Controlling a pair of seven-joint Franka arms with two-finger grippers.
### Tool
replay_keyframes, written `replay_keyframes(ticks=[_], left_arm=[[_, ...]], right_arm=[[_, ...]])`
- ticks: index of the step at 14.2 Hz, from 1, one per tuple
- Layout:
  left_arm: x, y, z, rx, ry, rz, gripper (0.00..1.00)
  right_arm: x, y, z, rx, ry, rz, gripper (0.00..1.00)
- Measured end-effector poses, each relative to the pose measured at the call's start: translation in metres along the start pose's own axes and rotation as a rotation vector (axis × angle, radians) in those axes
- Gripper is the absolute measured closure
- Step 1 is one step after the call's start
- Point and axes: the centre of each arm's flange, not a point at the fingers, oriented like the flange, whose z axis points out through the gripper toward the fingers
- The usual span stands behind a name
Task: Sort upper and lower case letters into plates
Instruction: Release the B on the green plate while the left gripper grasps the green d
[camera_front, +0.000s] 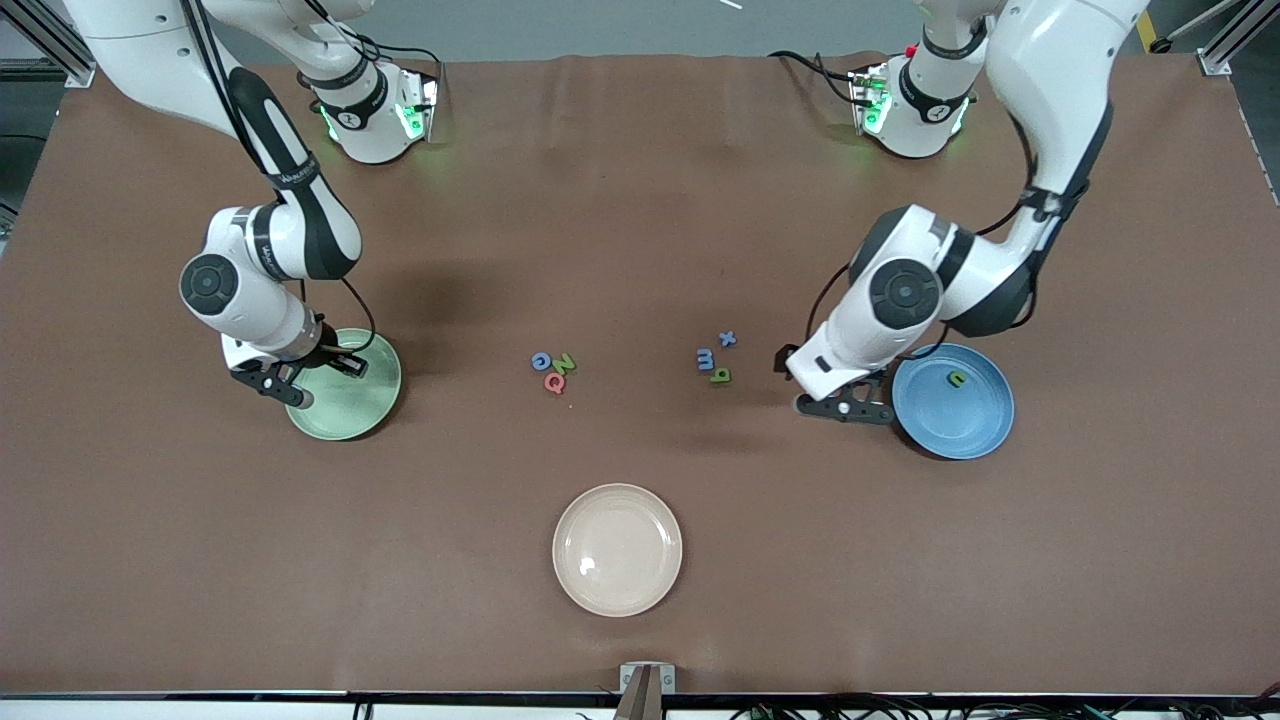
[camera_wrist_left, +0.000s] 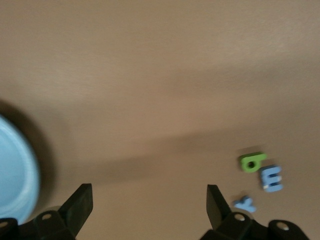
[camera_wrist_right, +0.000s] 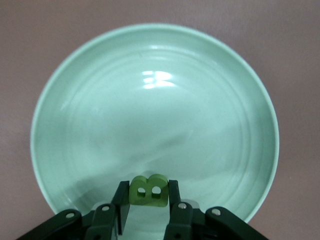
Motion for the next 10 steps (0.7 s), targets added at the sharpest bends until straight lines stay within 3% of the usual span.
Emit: replay_keyframes(ticks=[4, 6, 10], left_arm=[[0.019, 0.036, 0.012, -0.040, 0.003, -0.081, 0.00], [0.025, 0.053, 0.024, -0.055, -0.007, -0.115, 0.00], [0.019, 0.081, 0.056, -0.061, -0.042, -0.166, 0.06]], right_arm=[[-0.009, 0.003, 0.008, -0.010, -0.021, -0.004, 0.65], [-0.010, 0.003, 0.009, -0.011, -0.024, -0.005, 0.50], [-0.010, 0.002, 0.009, -0.010, -0.021, -0.006, 0.09]])
